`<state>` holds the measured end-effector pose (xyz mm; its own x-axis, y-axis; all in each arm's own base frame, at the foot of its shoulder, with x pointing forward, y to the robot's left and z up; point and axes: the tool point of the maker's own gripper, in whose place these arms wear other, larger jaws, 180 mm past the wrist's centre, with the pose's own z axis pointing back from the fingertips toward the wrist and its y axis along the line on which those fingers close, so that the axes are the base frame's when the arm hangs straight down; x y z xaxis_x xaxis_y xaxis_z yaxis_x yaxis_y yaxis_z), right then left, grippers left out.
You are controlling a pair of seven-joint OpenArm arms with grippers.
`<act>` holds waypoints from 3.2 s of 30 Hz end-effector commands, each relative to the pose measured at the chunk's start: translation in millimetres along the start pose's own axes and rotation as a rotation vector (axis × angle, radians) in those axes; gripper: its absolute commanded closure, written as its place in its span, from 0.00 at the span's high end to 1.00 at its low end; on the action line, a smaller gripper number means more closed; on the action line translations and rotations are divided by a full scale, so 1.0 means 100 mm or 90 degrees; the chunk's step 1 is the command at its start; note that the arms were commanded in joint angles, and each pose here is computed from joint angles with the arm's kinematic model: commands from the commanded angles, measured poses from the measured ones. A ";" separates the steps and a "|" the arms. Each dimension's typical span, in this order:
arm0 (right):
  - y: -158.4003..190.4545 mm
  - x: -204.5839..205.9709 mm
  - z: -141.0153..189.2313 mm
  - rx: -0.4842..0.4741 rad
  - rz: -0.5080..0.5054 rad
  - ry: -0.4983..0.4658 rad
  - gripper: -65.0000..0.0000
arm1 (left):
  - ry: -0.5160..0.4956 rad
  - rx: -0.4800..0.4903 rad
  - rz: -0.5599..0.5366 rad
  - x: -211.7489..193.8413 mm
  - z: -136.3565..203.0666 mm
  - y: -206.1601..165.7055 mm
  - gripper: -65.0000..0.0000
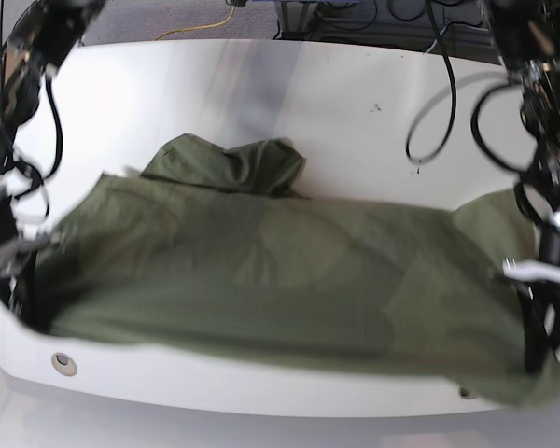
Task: Layout the t-shirt on the table in an organized manner, then fold the t-shirt properly
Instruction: 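Raise the shirt high with both grippers and draw it back toward the robot, then lower the shirt onto the table with both grippers, dragging it flat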
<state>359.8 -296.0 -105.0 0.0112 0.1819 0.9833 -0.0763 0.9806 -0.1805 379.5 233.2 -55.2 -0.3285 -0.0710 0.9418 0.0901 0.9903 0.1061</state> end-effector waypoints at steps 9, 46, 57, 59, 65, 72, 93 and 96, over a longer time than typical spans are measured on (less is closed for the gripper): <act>-0.04 1.13 -0.30 -0.025 0.089 -0.138 0.00 | -0.184 0.012 -0.036 1.29 -0.43 0.11 0.00; -0.09 1.71 -0.08 -0.046 0.160 -0.232 0.00 | -0.247 0.012 -0.042 1.67 -0.44 0.11 0.00; -0.04 1.79 0.03 -0.036 0.160 -0.308 0.00 | -0.283 -0.012 -0.043 1.73 -0.41 -0.02 0.00; -0.03 1.75 0.06 -0.032 0.157 -0.318 0.00 | -0.279 -0.017 -0.041 1.65 -0.40 -0.05 0.00; 0.12 1.58 0.18 0.001 0.146 -0.371 0.00 | -0.299 -0.026 -0.034 1.48 -0.28 -0.11 0.00; 0.20 1.32 0.37 0.026 0.129 -0.402 0.00 | -0.312 -0.030 -0.034 1.32 -0.12 -0.12 0.00; -0.12 0.76 0.73 -0.035 0.081 -0.323 0.00 | -0.230 -0.019 -0.083 0.69 0.21 -0.10 0.00; -0.11 0.72 0.71 -0.035 0.080 -0.315 0.00 | -0.217 -0.018 -0.081 0.62 0.22 -0.09 0.00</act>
<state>292.3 -300.4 -45.7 -0.4278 0.2452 0.8700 -0.0029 0.9621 -0.2726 342.2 218.5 -18.5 -0.5951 -0.1351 0.7922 0.0765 0.9717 0.2233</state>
